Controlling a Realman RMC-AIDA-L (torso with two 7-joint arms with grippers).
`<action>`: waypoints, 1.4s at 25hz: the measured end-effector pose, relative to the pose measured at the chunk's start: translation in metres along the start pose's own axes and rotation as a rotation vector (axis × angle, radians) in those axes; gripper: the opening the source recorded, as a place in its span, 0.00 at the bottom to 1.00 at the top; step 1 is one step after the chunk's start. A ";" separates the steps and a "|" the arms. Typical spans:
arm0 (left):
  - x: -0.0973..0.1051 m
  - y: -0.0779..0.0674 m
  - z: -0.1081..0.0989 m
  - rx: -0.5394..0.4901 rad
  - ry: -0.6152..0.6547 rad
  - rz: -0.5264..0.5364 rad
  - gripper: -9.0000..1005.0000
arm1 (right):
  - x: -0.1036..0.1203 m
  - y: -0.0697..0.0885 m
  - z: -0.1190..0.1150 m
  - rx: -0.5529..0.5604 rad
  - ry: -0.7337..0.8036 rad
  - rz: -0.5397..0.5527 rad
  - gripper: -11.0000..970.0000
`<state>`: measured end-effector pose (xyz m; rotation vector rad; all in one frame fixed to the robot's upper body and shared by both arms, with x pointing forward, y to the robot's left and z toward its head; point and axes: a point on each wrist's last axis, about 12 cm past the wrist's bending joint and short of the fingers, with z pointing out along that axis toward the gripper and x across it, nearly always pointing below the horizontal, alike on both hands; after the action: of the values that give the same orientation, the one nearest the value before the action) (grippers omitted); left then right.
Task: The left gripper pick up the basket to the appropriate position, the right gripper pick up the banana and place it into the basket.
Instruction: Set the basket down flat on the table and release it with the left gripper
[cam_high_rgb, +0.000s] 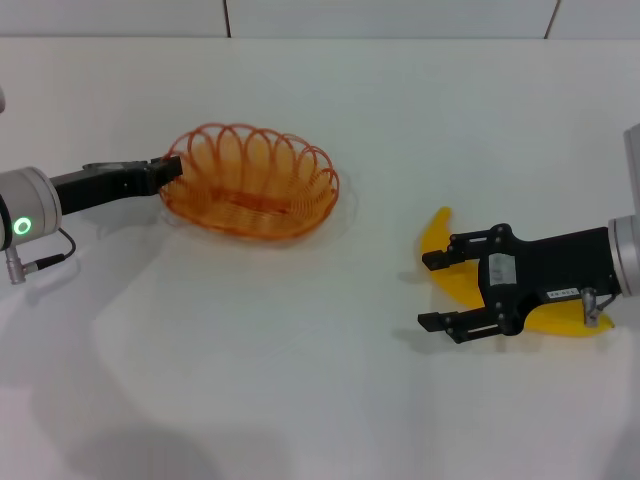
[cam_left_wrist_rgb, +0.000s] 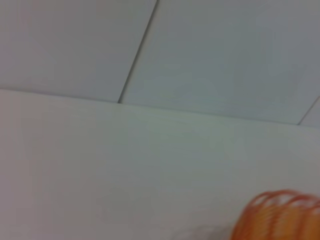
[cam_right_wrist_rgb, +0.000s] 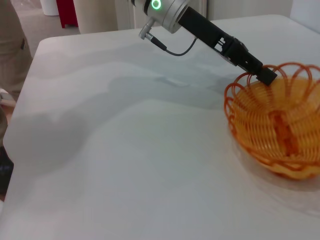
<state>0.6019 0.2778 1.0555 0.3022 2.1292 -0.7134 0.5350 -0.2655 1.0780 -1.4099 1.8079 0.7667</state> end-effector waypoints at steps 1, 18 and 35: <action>0.000 0.000 0.000 0.000 0.000 0.000 0.12 | 0.000 0.000 0.000 -0.001 0.000 0.002 0.79; -0.004 0.006 -0.018 0.007 -0.076 0.136 0.61 | 0.003 0.001 -0.002 0.012 -0.016 0.020 0.79; 0.049 0.008 -0.068 0.077 -0.171 0.391 0.68 | -0.003 0.000 -0.004 0.025 -0.077 0.035 0.79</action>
<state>0.5312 0.3219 1.0463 0.6545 1.8104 -0.5692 0.5346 -0.2668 1.0831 -1.3179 1.7810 0.8030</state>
